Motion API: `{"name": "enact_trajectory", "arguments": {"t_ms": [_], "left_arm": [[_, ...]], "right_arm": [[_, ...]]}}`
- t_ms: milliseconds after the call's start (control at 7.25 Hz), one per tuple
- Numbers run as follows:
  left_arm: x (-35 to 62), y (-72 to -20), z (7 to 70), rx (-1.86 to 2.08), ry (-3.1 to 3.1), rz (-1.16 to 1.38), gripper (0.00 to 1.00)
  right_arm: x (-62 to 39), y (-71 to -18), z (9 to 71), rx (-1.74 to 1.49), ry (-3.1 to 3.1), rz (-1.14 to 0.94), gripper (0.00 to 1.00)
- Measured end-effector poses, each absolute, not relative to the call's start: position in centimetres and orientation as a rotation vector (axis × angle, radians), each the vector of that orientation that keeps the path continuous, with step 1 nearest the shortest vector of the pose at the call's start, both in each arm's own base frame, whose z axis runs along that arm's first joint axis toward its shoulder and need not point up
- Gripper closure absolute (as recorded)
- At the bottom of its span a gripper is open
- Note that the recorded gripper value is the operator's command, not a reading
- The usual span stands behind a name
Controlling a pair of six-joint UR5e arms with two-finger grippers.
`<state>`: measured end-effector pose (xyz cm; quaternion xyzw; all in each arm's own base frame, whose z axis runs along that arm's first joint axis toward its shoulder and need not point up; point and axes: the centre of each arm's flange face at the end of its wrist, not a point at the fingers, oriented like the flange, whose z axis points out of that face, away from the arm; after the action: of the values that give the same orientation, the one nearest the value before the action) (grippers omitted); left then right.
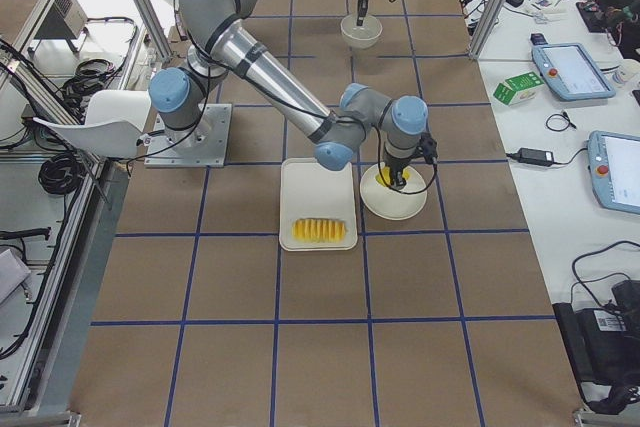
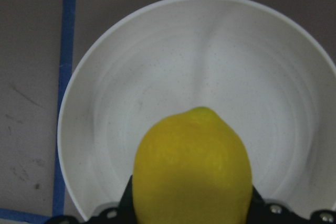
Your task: Place bowl and put lemon in it
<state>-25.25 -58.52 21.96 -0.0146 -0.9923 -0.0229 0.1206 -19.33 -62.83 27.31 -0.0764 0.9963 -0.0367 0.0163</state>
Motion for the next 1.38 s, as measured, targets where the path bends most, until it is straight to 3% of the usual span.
{"name": "enact_trajectory", "arguments": {"t_ms": [138, 276, 552, 966, 1379], "left_arm": [[-25.7, -58.0, 20.9, -0.039, -2.901, -0.049, 0.37], [-25.9, -57.9, 20.4, -0.039, -2.904, -0.040, 0.00], [-25.0, -58.8, 22.7, -0.028, -2.918, 0.039, 0.00], [-20.8, -60.5, 33.1, -0.014, -3.006, 0.038, 0.00], [-13.3, -57.6, 42.2, -0.137, -3.045, -0.044, 0.00]], "right_arm": [[-15.3, -62.6, 30.8, -0.262, 3.098, -0.123, 0.90], [-10.1, -62.2, 33.5, -0.288, 3.093, -0.113, 0.90], [0.9, -61.5, 35.5, -0.254, 3.084, -0.081, 0.90], [17.5, -59.1, 35.0, -0.137, 3.067, -0.053, 0.90], [29.6, -57.3, 31.9, -0.075, 3.045, -0.129, 0.90]]}}
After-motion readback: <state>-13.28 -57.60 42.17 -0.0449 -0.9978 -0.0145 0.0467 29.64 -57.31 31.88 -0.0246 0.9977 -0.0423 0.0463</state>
